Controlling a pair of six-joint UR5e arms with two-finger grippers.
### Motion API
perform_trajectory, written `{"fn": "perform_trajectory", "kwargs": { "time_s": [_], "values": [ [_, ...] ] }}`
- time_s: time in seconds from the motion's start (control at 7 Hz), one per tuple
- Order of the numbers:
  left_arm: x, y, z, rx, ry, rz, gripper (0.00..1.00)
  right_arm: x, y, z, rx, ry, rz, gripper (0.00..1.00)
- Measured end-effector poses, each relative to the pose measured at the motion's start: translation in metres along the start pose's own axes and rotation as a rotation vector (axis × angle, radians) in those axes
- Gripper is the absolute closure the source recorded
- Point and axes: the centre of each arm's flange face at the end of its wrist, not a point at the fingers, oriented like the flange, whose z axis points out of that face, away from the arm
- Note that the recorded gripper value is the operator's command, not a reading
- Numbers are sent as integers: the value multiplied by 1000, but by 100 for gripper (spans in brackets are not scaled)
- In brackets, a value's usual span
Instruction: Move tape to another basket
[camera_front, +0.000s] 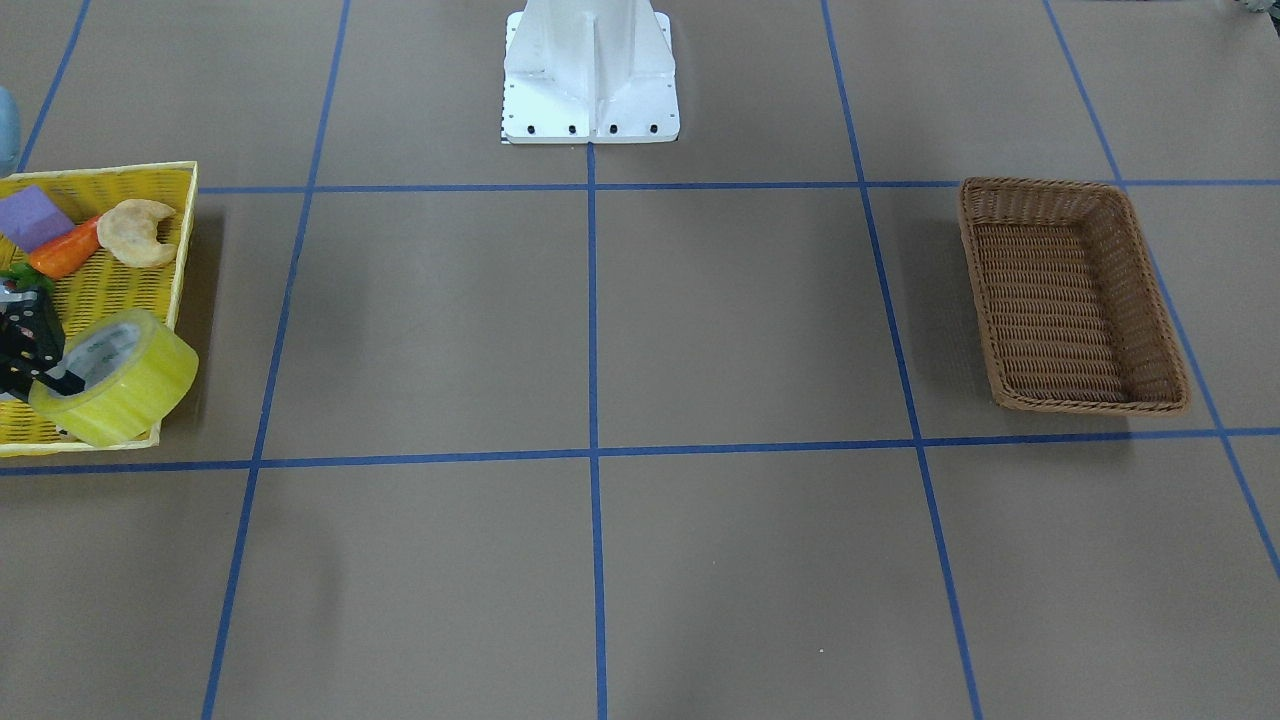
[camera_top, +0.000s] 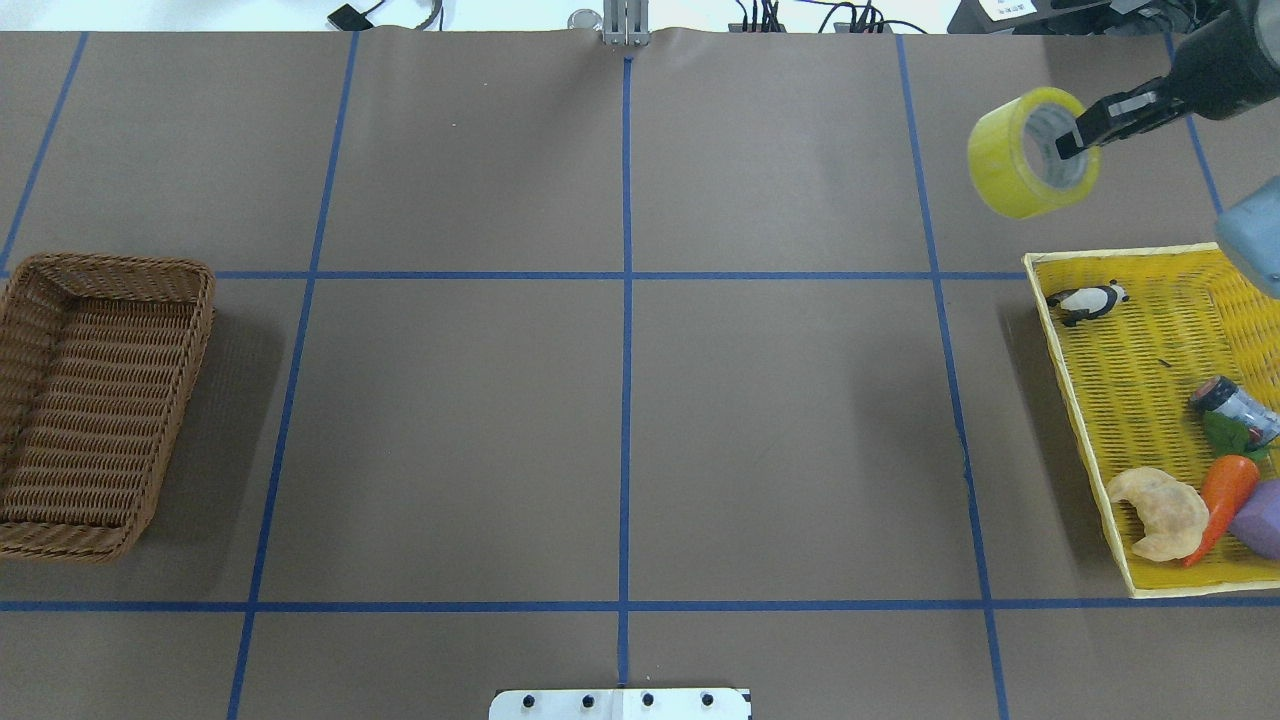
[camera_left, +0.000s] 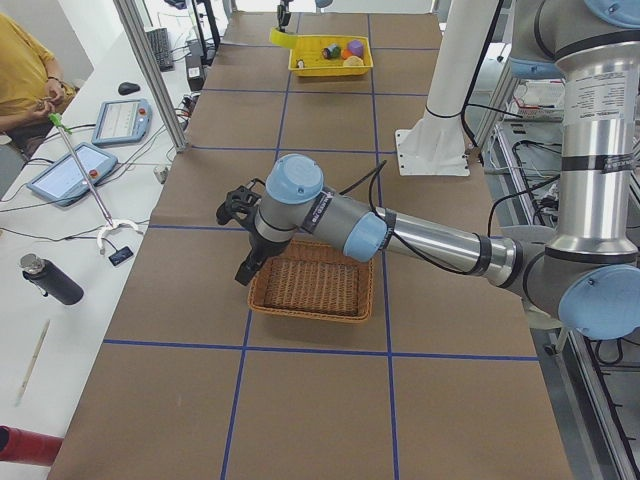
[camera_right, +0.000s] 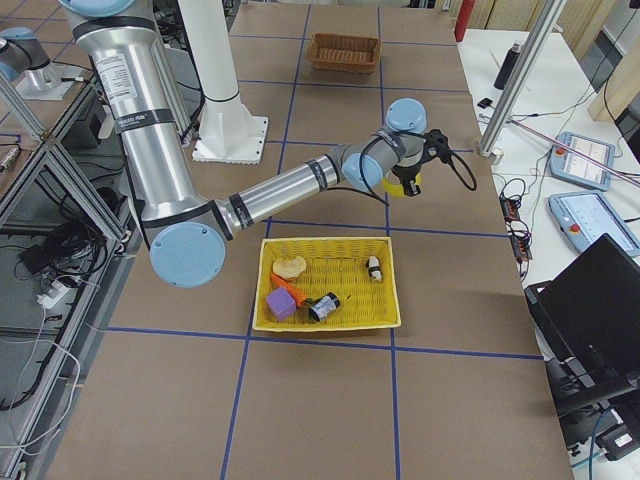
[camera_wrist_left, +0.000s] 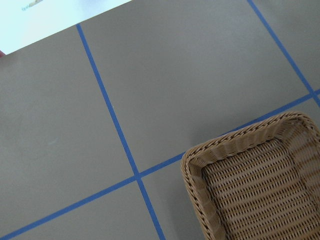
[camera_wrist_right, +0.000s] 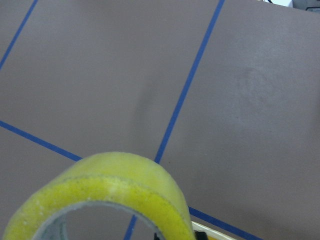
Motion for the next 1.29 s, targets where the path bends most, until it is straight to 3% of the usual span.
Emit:
{"fn": "perform_trajectory", "kwargs": {
  "time_s": [0.29,0.57,0.86,1.29],
  "values": [
    [54,-46,12,61,113,-28,2,-71,-18,3,39,-32,57,100],
    [110,-83,23,60,254,-18,2,-140,-16,7,85,-63,132,100],
    [183,-126,32,69,378,-62,2,-216,-4,36,175,-112,175,100],
    [295,-163,51,45,568,-97,2,-299,13,75,299,-188,163,100]
  ]
}}
